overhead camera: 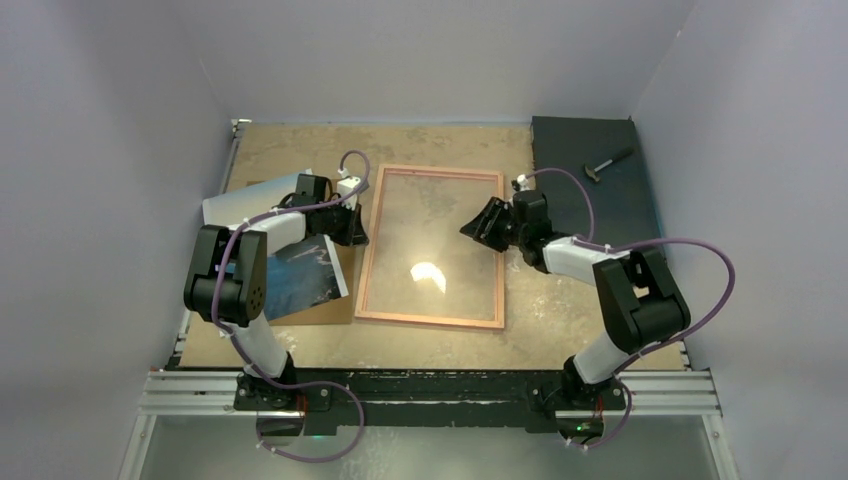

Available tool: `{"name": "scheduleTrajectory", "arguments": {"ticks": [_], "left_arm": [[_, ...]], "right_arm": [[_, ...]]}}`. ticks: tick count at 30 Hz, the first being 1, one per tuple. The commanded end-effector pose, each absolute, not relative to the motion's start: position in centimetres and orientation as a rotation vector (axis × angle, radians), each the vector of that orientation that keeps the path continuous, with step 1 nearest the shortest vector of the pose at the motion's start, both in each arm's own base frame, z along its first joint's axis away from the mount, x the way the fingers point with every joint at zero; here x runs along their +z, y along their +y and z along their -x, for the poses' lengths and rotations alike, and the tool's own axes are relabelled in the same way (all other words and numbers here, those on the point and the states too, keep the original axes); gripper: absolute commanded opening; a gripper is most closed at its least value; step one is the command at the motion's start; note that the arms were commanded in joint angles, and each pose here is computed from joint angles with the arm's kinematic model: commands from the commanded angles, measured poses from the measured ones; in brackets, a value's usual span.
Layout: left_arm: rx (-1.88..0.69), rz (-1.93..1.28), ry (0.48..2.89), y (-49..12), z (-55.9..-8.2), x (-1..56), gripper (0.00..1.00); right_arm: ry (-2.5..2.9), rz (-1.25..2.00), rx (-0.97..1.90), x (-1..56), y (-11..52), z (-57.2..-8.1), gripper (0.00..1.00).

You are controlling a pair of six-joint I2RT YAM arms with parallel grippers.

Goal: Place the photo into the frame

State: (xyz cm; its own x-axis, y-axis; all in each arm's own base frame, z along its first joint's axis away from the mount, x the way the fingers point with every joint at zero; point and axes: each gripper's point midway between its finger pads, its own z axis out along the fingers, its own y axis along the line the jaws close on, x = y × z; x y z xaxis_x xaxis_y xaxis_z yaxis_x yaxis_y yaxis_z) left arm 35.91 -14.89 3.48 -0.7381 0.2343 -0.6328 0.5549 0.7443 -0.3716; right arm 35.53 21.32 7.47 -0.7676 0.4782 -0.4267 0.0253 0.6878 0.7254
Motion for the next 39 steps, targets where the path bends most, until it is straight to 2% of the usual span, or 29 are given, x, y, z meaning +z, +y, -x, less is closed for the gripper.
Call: {"name": "scheduleTrajectory", "arguments": {"ticks": [1,3,4,32,39], "left_arm": [[-0.743,-0.618,2.542,-13.9,-31.9,-0.3,0.0],[-0.742,-0.62,2.544,-13.9,-31.9,-0.3,0.0],[-0.74,-0.619,2.545,-13.8,-31.9,-0.4,0.0],[-0.723,-0.624,2.542,-13.6,-32.2,-0.3,0.0],[-0.72,-0.628,2.547,-13.6,-32.2,-0.4,0.0]], "right_arm": [[2.317,-0.284,0.864,8.3,22.0,-36.0,0.65],[2.321,-0.268,0.836,8.5,21.8,-36.2,0.96],[2.321,-0.26,0.823,8.6,21.7,-36.4,0.99],[2.421,-0.184,0.696,7.6,20.8,-34.8,0.99],[2.368,-0.098,0.801,10.4,22.5,-35.1,0.99]]}}
